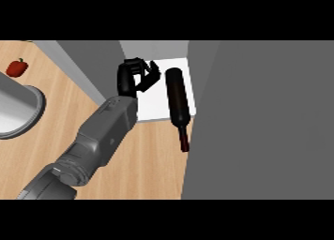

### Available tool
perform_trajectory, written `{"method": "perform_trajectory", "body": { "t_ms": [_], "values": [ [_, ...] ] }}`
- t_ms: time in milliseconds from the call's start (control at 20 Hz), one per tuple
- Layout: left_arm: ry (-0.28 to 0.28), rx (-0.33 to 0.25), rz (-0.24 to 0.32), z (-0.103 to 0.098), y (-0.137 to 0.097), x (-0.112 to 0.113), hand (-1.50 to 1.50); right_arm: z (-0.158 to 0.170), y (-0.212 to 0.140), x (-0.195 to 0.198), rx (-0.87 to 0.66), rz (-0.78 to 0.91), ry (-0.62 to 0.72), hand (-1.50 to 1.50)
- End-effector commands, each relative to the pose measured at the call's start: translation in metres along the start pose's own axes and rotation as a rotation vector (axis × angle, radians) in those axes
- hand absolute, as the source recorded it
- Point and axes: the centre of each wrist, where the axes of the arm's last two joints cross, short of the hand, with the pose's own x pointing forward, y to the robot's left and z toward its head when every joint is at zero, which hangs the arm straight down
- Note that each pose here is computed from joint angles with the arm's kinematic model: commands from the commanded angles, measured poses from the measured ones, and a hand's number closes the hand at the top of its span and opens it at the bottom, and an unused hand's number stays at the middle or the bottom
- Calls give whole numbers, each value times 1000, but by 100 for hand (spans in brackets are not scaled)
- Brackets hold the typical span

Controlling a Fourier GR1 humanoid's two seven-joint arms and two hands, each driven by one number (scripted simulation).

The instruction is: Pick up the wine, place it into the cabinet and close the cabinet

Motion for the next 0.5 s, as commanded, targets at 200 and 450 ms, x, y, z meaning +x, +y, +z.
{"method": "perform_trajectory", "body": {
  "t_ms": [200, 450],
  "values": [
    [104, 2, 176, 19, 10, -27, 150, 4, 1, 1, 26, -35, -4, -150],
    [112, -26, 200, 25, 15, -36, 150, -3, 5, 2, 55, -56, -17, -150]
  ]
}}
